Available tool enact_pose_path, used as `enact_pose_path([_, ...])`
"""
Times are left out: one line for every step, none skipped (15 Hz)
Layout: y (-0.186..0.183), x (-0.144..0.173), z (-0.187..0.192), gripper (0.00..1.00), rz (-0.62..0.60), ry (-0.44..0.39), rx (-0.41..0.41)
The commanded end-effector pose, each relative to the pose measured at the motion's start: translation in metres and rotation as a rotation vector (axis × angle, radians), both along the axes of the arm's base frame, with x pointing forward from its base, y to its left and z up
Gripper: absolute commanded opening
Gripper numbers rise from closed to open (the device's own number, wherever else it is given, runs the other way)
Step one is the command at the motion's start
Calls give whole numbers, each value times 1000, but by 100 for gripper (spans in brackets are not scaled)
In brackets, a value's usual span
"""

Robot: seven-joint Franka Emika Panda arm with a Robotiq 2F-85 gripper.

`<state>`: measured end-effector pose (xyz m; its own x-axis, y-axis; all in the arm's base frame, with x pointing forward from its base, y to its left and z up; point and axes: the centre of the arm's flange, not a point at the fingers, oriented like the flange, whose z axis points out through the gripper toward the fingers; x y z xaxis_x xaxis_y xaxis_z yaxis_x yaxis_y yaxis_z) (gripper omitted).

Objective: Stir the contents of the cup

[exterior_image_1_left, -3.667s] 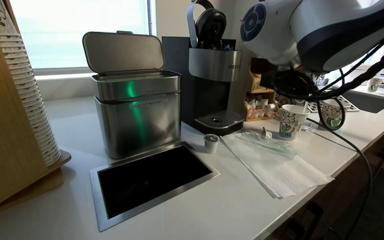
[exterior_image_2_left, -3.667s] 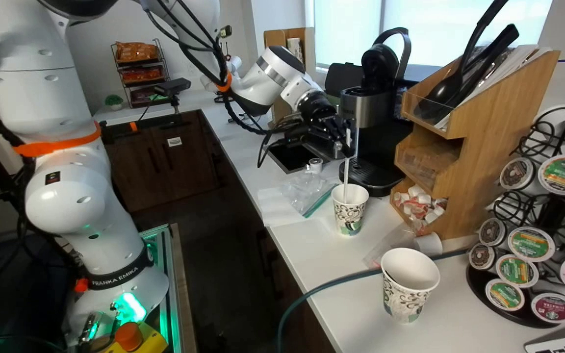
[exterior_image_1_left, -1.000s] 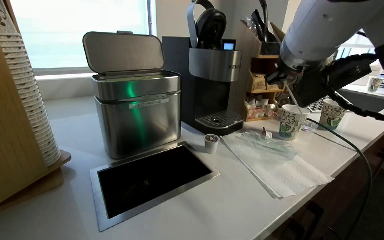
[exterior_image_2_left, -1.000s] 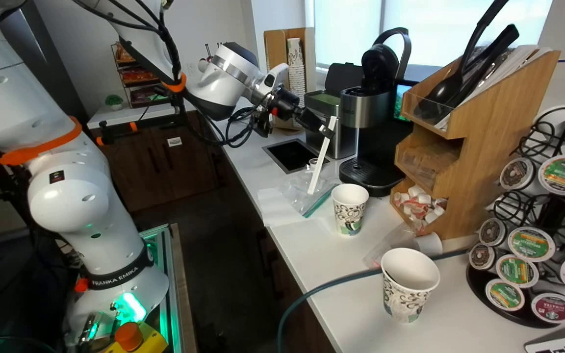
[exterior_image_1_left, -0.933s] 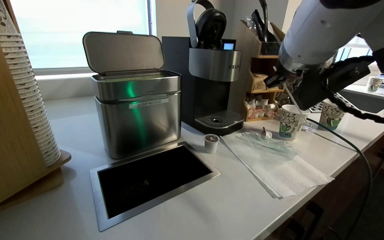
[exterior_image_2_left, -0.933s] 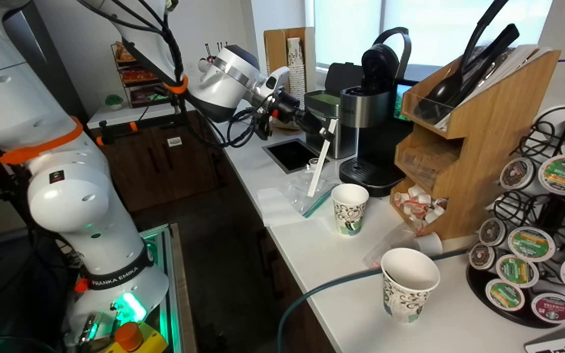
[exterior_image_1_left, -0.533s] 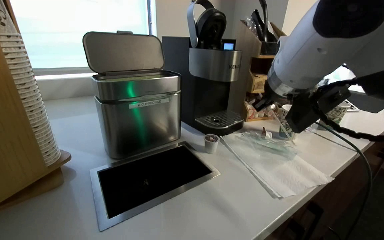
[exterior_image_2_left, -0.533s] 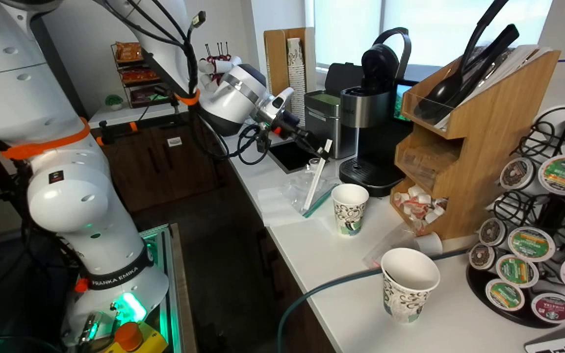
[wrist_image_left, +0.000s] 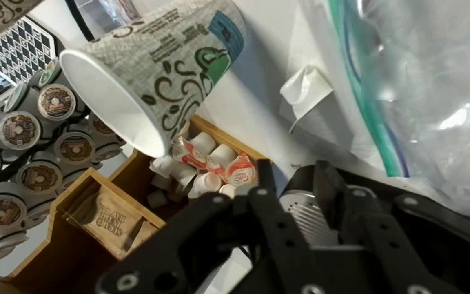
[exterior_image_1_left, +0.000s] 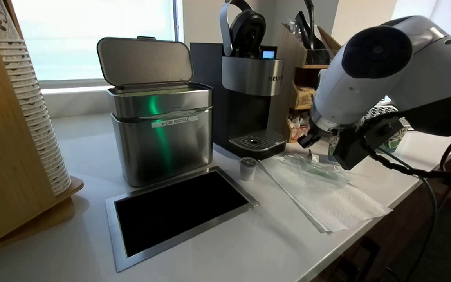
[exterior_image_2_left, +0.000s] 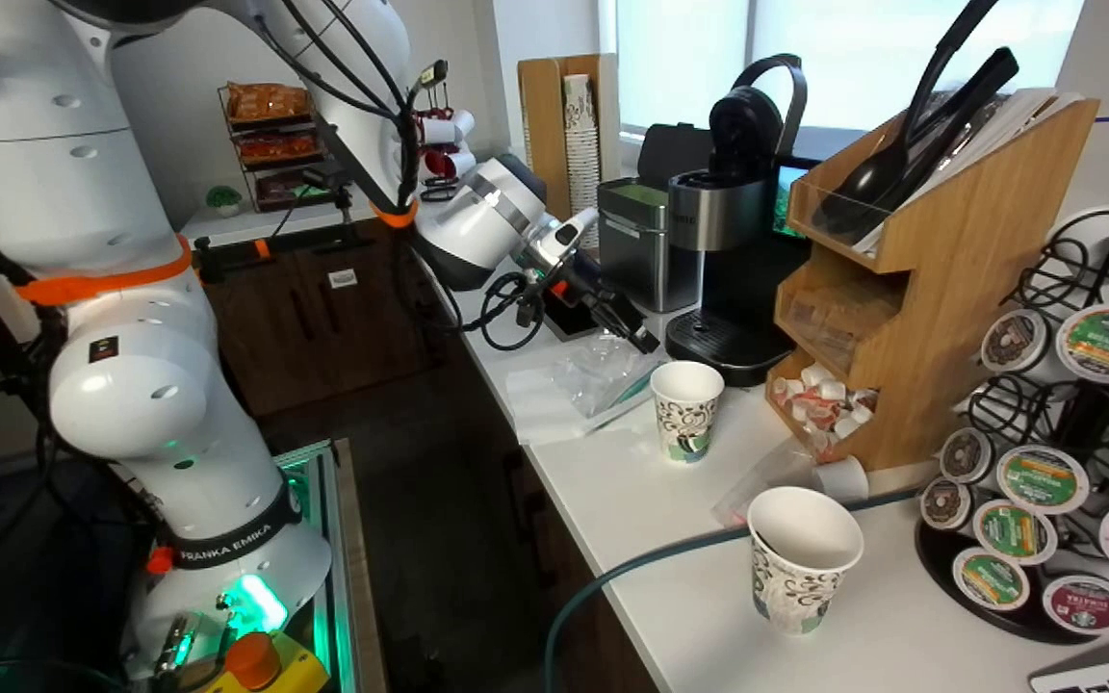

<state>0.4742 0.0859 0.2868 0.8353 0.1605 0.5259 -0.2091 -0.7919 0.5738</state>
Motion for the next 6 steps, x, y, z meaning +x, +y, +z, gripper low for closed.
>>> enact_pose_path([-1, -18, 36, 66, 0, -63, -47])
enact_pose_path([-2, -23, 49, 73, -20, -124, 1])
enact_pose_path([-2, -28, 64, 80, -31, -169, 71])
enact_pose_path([-1, -32, 77, 88, -46, -200, 108])
enact_pose_path([3, -5, 52, 95, -31, -136, 39])
enact_pose_path([3, -7, 64, 78, -27, -158, 44])
